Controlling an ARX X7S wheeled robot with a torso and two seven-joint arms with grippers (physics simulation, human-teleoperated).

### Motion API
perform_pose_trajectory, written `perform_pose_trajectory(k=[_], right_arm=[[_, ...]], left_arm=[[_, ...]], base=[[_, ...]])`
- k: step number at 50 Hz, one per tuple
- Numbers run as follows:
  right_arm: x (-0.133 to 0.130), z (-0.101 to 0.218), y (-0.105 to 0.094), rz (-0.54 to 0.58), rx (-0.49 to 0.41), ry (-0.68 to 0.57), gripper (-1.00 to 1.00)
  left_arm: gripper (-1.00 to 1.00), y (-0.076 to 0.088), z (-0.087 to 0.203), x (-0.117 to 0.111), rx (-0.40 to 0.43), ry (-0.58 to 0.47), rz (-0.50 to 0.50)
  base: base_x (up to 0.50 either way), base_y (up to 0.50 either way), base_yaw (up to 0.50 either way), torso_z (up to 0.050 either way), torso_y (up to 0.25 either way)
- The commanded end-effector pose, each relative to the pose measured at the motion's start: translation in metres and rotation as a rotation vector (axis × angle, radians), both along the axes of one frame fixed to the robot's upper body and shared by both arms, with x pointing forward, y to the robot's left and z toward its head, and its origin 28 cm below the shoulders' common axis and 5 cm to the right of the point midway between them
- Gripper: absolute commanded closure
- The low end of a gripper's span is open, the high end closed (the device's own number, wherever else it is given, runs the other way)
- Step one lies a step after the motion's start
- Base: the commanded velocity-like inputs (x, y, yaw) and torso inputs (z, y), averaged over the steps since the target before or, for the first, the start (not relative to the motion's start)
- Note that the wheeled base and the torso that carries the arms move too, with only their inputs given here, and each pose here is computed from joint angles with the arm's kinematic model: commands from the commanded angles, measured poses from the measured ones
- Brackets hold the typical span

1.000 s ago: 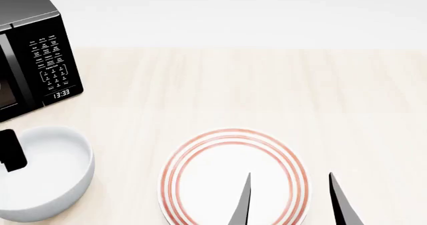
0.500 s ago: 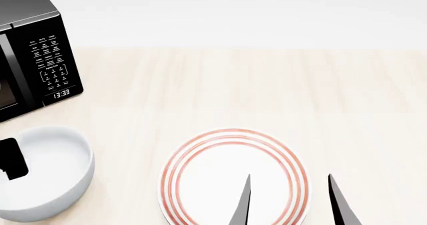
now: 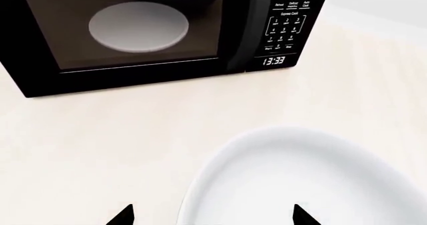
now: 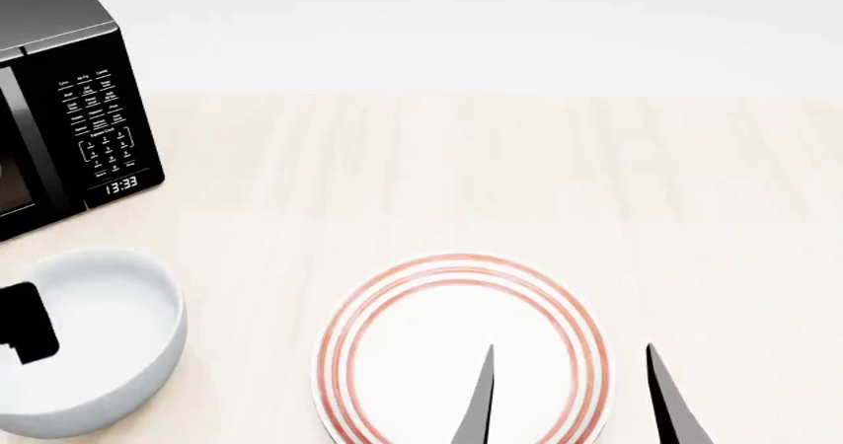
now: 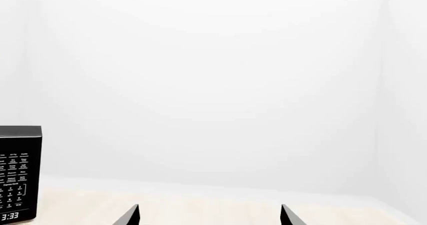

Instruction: Pick up the white bowl and put it on the plate.

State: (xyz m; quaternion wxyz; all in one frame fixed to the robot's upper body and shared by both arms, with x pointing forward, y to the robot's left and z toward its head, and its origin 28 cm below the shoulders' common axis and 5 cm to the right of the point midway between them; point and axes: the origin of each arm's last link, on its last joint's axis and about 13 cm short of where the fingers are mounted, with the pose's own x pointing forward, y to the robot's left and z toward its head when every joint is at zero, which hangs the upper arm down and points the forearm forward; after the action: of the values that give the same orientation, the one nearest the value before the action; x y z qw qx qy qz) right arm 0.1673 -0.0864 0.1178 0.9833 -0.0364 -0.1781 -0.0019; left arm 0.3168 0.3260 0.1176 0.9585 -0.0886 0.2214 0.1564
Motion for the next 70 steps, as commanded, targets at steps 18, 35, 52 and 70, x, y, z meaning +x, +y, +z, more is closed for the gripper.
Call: perform_pose_trajectory(k=[18, 35, 52, 70], right_arm=[[0.001, -0.002, -0.001, -0.003, -0.001, 0.005, -1.00], [0.001, -0.003, 0.000, 0.000, -0.003, 0.008, -1.00], [0.001, -0.003, 0.000, -0.002, -0.004, 0.008, -1.00], [0.000, -0.004, 0.001, 0.004, -0.003, 0.008, -1.00]], left_arm=[[-1.00, 0.000, -0.013, 0.001, 0.009, 0.018, 0.008], [-1.00, 0.006, -0.025, 0.012, 0.013, 0.028, 0.017], [-1.00, 0.002, -0.028, 0.006, 0.014, 0.033, 0.018], [1.00, 0.003, -0.031, 0.004, 0.009, 0.039, 0.024]], base=[[0.00, 0.00, 0.00, 0.000, 0.000], [0.00, 0.00, 0.00, 0.000, 0.000], [0.00, 0.00, 0.00, 0.000, 0.000], [0.00, 0.00, 0.00, 0.000, 0.000]])
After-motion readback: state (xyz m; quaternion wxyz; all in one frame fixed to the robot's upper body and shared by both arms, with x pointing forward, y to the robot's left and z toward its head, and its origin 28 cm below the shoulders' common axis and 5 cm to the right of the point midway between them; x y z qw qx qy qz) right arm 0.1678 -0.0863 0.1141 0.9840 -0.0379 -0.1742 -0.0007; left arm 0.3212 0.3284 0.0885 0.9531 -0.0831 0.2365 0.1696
